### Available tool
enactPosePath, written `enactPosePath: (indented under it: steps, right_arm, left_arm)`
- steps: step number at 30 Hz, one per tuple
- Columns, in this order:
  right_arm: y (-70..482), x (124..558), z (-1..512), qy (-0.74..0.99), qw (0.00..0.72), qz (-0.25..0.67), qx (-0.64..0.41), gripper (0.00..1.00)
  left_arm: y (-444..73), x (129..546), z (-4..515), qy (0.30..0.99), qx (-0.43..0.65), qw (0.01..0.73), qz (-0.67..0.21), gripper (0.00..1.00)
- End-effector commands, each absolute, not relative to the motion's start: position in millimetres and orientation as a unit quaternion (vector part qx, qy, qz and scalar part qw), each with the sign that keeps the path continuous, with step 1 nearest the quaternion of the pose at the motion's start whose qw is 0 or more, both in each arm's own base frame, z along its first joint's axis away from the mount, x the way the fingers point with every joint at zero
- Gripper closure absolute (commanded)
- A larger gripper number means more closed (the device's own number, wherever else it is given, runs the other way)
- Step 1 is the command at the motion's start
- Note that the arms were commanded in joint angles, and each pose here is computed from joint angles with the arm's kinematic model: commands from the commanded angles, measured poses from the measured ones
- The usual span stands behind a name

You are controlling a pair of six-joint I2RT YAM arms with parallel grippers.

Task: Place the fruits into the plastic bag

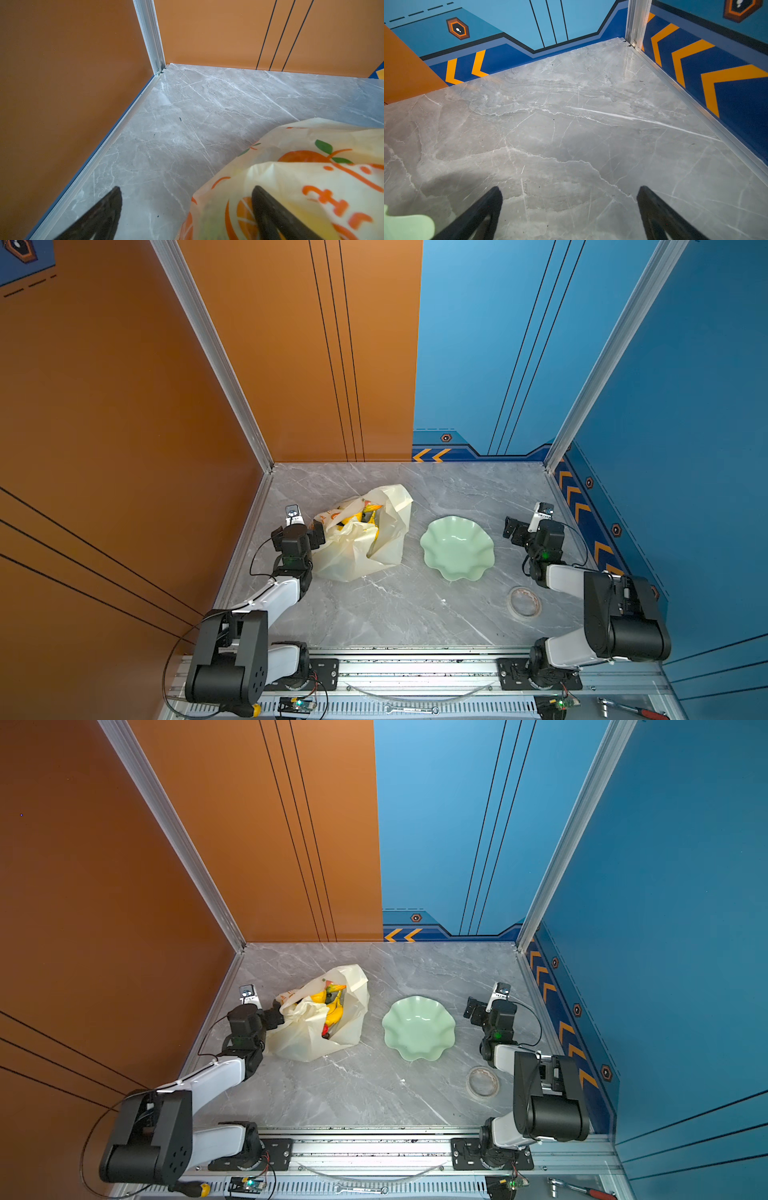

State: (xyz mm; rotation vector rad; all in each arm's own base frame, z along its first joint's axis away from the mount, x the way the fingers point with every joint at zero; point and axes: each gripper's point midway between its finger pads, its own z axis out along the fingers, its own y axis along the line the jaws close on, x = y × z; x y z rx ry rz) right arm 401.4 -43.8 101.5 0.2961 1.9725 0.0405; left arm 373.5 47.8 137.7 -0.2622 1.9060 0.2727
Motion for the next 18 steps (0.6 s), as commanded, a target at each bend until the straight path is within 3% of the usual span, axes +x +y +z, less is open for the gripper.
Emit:
enactPosePath:
  steps: [1,18]
  right_arm:
    - [-36.7,404.4,100.4,0.835,0.540,0.019,0.104,0.00]
    - [-26.0,404.0,101.3,0.832,0.548,0.031,0.079,0.00]
  left_arm:
    - [40.5,377.8,134.2,0.809,-0.091,0.571,0.109,0.02]
    - [12.8,380.8,113.6,0.801,-0.034,0.591,0.090,0.02]
